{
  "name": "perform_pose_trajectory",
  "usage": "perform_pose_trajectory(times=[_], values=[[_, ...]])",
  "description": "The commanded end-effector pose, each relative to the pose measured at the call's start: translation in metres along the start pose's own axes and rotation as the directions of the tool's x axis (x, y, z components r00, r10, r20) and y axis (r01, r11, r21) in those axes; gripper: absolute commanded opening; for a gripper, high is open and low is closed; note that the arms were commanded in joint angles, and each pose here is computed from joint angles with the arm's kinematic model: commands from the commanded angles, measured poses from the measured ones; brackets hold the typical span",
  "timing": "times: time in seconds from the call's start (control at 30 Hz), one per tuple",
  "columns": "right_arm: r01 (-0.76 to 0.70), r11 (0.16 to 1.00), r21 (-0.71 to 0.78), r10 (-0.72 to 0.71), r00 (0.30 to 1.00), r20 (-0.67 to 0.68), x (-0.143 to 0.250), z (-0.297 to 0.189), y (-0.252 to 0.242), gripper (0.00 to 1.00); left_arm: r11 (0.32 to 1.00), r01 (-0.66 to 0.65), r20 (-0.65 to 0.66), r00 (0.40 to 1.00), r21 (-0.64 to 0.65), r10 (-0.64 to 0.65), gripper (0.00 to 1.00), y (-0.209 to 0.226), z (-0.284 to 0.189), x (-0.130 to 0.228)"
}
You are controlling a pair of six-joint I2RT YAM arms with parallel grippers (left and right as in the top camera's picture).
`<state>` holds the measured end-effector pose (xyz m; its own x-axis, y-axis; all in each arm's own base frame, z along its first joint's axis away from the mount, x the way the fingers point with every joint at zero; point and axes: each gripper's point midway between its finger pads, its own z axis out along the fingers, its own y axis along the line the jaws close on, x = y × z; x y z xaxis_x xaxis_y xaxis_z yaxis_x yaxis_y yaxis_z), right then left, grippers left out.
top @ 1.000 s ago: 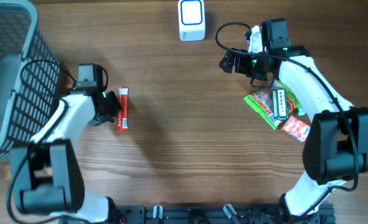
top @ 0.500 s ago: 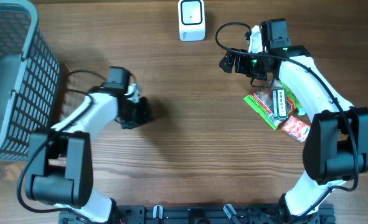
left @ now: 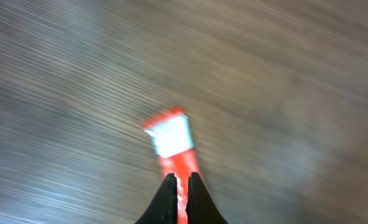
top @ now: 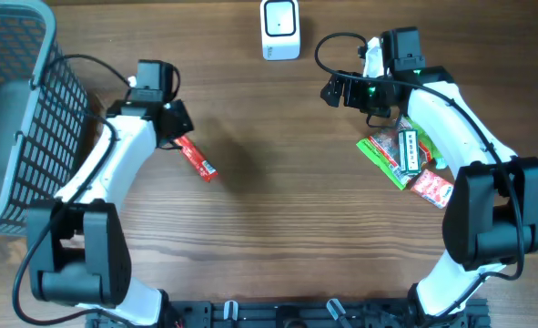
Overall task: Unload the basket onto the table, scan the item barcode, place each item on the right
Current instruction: 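Grasp the red Nescafe stick with the left gripper and drag it right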
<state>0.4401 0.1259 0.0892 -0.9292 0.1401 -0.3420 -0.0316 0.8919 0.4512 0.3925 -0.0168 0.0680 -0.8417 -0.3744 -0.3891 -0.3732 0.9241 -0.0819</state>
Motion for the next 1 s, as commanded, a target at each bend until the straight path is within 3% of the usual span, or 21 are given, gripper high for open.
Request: perform_pose_trajectory(times=[0.0,0.17,0.37,0.47,0.63,0.73,0.97], values=[[0.003,1.000,-0.023,-0.002,1.000,0.021,-0.004,-0.009,0.008,1.00,0.995,0.060,0.039,0.998,-0.085,-0.057,0.04,0.032,0.023,-0.019],[0.003,1.000,-0.023,-0.002,1.000,0.021,-0.004,-0.009,0.008,1.00,0.998,-0.005,-0.038,0.999,0.064,0.008,0.04,0.005,0.060,-0.008],[0.003,1.000,-0.023,-0.003,1.000,0.021,-0.004,-0.009,0.008,1.00,0.999,0.045,-0.114,0.992,-0.014,-0.046,0.04,0.021,0.065,0.012],[0.003,1.000,-0.023,-0.002,1.000,0.021,-0.004,-0.009,0.008,1.00,0.998,0.069,-0.254,0.965,0.017,-0.062,0.04,0.016,0.059,0.043],[0.003,1.000,-0.022,-0.003,1.000,0.021,-0.004,-0.009,0.008,1.00,0.991,0.075,-0.493,0.870,0.111,-0.011,0.04,-0.010,0.035,0.102],[0.003,1.000,-0.023,-0.003,1.000,0.021,-0.004,-0.009,0.008,1.00,0.990,0.003,-0.502,0.862,0.139,0.068,0.04,-0.017,0.027,0.110],[0.003,1.000,-0.022,-0.003,1.000,0.021,-0.004,-0.009,0.008,1.00,0.979,0.004,-0.377,0.923,0.203,0.075,0.04,-0.031,-0.011,0.072]])
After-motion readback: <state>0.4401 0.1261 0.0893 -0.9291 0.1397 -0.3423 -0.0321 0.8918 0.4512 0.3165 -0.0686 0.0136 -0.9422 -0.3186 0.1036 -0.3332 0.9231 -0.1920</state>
